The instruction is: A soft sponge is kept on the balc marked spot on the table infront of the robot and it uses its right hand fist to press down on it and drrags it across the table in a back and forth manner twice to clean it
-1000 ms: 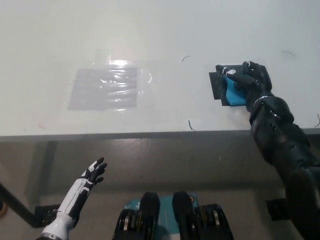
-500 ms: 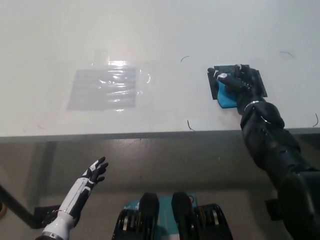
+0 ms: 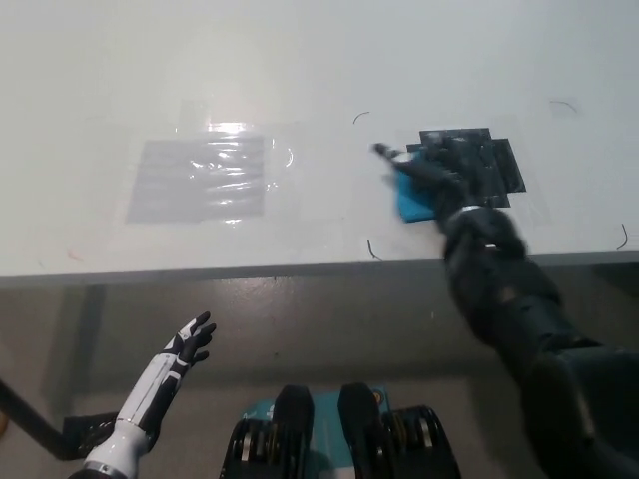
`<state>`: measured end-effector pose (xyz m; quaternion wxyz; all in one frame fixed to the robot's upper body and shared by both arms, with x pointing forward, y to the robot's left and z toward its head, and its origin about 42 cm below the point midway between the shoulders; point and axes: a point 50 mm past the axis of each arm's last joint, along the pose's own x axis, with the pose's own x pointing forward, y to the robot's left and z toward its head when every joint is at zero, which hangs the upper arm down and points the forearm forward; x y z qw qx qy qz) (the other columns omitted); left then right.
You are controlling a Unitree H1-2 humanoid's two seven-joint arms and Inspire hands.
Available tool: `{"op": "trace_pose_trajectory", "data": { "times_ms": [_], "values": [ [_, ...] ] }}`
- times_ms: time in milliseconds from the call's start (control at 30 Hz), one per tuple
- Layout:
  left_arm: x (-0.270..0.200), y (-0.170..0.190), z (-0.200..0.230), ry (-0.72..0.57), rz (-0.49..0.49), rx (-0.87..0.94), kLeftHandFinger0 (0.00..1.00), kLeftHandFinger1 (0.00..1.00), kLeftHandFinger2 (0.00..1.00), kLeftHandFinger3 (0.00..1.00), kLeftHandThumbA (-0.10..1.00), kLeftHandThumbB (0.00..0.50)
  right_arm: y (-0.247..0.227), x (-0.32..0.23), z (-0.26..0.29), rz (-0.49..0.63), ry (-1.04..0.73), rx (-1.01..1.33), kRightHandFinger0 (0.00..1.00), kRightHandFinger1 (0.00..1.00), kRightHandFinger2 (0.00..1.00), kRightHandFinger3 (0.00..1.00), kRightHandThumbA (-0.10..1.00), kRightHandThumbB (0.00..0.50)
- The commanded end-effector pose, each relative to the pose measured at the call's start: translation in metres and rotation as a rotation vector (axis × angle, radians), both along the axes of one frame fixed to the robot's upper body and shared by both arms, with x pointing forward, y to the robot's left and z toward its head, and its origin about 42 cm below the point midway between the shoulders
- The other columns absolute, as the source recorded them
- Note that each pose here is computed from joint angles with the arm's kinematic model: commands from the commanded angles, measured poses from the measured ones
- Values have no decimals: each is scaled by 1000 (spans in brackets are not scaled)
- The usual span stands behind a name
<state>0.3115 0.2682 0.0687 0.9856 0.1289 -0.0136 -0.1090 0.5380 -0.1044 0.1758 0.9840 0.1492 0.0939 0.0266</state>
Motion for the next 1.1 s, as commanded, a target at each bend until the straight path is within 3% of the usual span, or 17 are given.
{"op": "trace_pose_trajectory", "data": {
  "times_ms": [0,233,667,800,1067],
  "values": [
    [7,1,16,-75,-14,-2,1000,1000,1000,1000,1000,473,76,-9,22,173,-32,7,0,0,0,0,1000,270],
    [2,8,18,-81,6,0,1000,1000,1000,1000,1000,478,112,-24,22,248,-53,7,0,0,0,0,1000,266],
    [3,8,20,-84,8,1,1000,1000,1000,1000,1000,467,80,-14,16,186,-37,-2,0,0,0,0,1000,277],
    [1,7,18,-82,11,-3,1000,1000,1000,1000,1000,458,43,-7,9,118,-49,12,0,0,0,0,1000,231],
    [2,8,18,-80,13,2,1000,1000,1000,1000,1000,469,-55,4,-7,-33,-42,-62,0,0,0,0,1000,252]
  ]
}}
